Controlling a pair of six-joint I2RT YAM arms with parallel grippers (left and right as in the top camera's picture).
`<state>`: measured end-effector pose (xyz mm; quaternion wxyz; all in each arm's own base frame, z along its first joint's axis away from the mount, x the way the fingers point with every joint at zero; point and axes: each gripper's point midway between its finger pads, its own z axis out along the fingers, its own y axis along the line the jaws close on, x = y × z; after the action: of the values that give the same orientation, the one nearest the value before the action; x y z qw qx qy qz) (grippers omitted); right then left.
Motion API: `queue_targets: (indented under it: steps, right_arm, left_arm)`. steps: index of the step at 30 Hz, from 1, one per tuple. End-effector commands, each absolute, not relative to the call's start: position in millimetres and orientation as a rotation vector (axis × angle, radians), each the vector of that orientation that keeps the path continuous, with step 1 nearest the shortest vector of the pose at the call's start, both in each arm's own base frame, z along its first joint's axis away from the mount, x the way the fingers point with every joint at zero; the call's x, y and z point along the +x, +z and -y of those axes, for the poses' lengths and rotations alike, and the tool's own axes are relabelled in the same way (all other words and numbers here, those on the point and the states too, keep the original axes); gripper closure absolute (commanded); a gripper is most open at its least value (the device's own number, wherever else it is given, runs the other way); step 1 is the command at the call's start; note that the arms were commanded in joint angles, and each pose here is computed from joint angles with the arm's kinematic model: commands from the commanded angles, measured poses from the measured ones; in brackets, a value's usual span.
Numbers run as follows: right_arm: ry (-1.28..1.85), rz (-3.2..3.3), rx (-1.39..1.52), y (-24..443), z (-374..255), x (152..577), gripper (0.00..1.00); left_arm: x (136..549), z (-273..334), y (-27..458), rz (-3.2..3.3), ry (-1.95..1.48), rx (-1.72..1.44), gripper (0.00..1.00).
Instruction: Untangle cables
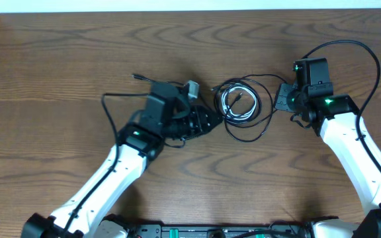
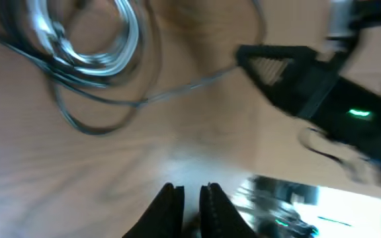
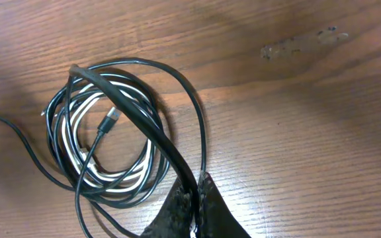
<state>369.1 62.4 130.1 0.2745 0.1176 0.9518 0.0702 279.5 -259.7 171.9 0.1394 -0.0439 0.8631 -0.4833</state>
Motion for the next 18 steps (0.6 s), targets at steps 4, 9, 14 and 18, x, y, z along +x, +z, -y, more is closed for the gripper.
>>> queue_targets:
  steps: [4,9,14,18]
  right_arm:
    - [0.207,-2.530,0.350,140,-62,374,0.99]
    - [0.207,-2.531,0.349,140,-62,374,0.99]
    - [0.207,-2.531,0.349,140,-62,374,0.99]
    - [0.208,-2.531,0.349,140,-62,374,0.99]
  left_arm:
    - [315,253,127,-2.548,-0.896,-0.018,0.64]
    - [313,272,75,-2.655,-0.717,0.084,0.54]
    - [313,290,39,-2.668,-0.649,0.135,0.54]
    - [314,303,20,-2.651,-0.617,0.166,0.54]
